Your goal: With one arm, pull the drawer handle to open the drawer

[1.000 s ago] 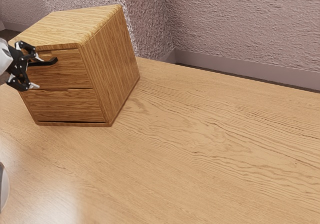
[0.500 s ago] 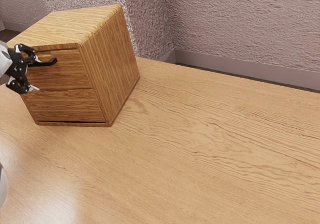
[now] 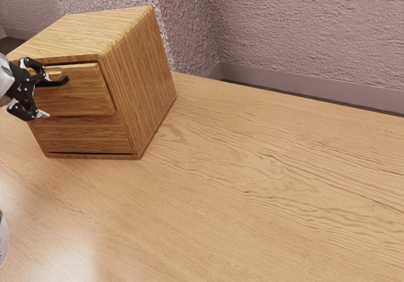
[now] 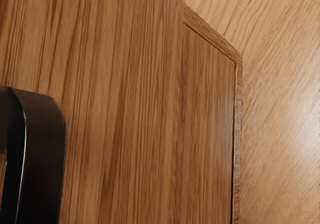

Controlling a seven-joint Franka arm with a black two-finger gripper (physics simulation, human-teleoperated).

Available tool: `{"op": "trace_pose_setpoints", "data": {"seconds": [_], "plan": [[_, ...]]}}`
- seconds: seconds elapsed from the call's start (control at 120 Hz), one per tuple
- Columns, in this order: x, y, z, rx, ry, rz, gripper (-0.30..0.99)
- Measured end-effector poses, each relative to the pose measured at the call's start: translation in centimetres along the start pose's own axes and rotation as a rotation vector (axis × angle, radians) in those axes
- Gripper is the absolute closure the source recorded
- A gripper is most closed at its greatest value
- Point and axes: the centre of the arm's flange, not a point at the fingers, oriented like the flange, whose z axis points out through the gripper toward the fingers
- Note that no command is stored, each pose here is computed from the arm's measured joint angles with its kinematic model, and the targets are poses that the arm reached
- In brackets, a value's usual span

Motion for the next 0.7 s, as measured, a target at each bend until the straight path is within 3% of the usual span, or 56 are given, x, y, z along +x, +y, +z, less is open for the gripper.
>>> {"op": "trace_pose_setpoints", "data": {"seconds": [0.7], "plan": [[1.6, 1.1, -1.3, -0.006, -0.015, 0.009, 0.01]]}}
